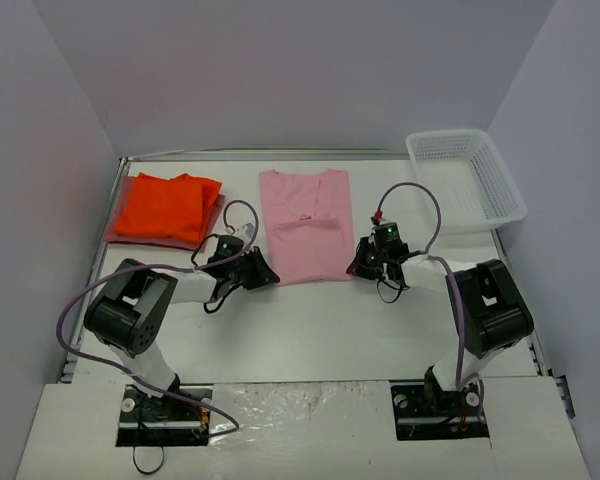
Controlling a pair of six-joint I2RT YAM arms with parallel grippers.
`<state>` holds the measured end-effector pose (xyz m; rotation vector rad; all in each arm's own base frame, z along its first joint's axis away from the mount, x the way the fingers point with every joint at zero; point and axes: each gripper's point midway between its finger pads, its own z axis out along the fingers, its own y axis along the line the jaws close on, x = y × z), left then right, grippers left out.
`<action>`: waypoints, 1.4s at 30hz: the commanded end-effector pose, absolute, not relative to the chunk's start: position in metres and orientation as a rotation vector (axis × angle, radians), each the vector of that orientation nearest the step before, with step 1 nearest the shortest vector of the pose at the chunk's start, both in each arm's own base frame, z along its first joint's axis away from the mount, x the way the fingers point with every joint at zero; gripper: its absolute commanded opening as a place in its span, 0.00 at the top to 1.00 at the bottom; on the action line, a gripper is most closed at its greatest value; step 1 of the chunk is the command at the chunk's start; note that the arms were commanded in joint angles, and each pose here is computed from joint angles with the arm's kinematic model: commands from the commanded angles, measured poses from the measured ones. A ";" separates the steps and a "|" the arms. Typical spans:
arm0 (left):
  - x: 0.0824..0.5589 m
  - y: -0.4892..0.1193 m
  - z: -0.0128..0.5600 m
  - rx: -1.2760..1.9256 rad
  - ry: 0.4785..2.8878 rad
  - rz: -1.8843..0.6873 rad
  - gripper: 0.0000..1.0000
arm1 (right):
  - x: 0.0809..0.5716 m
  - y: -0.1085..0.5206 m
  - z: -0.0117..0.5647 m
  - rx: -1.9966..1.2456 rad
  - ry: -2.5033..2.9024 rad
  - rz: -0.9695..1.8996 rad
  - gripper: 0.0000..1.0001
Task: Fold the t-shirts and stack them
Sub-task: Grab one side of the 2/3 rectangular tshirt with both arms
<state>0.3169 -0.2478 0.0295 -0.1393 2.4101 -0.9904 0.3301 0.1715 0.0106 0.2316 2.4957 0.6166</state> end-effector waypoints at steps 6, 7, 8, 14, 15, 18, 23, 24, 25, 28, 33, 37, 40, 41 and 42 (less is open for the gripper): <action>0.260 -0.242 0.021 -0.061 2.506 -0.858 0.98 | 0.285 0.168 0.015 0.233 2.526 0.574 1.00; 0.256 -0.242 0.027 -0.054 2.494 -0.857 0.98 | 0.281 0.168 0.015 0.233 2.527 0.569 1.00; 0.252 -0.242 0.028 -0.050 2.498 -0.845 0.98 | 0.274 0.166 0.012 0.238 2.537 0.560 1.00; 0.219 -0.236 0.040 -0.008 2.485 -0.786 0.98 | 0.249 0.169 0.038 0.217 2.496 0.570 1.00; 0.215 -0.235 0.042 -0.008 2.478 -0.773 0.98 | 0.240 0.166 0.037 0.220 2.516 0.558 1.00; 0.202 -0.226 0.050 -0.009 2.467 -0.763 0.97 | 0.230 0.160 0.047 0.221 2.496 0.552 1.00; 0.182 -0.216 0.057 -0.009 2.461 -0.740 0.98 | 0.214 0.159 0.057 0.204 2.496 0.569 1.00; 0.179 -0.216 0.058 -0.009 2.463 -0.744 0.97 | 0.210 0.159 0.056 0.204 2.506 0.567 1.00; 0.176 -0.217 0.061 -0.014 2.461 -0.753 0.98 | 0.208 0.160 0.057 0.206 2.503 0.574 1.00; 0.167 -0.221 0.067 -0.001 2.446 -0.762 0.98 | 0.194 0.170 0.064 0.206 2.491 0.602 1.00; 0.152 -0.222 0.064 0.034 2.462 -0.743 0.98 | 0.173 0.170 0.072 0.239 2.457 0.605 1.00; 0.143 -0.216 0.053 0.013 2.478 -0.719 0.98 | 0.163 0.166 0.078 0.267 2.431 0.587 1.00; 0.138 -0.215 0.054 -0.002 2.466 -0.731 0.98 | 0.158 0.164 0.079 0.266 2.426 0.575 1.00; 0.138 -0.216 0.056 -0.006 2.458 -0.736 0.98 | 0.158 0.164 0.080 0.270 2.424 0.577 1.00; 0.138 -0.216 0.058 -0.007 2.450 -0.739 0.98 | 0.158 0.164 0.081 0.269 2.420 0.575 1.00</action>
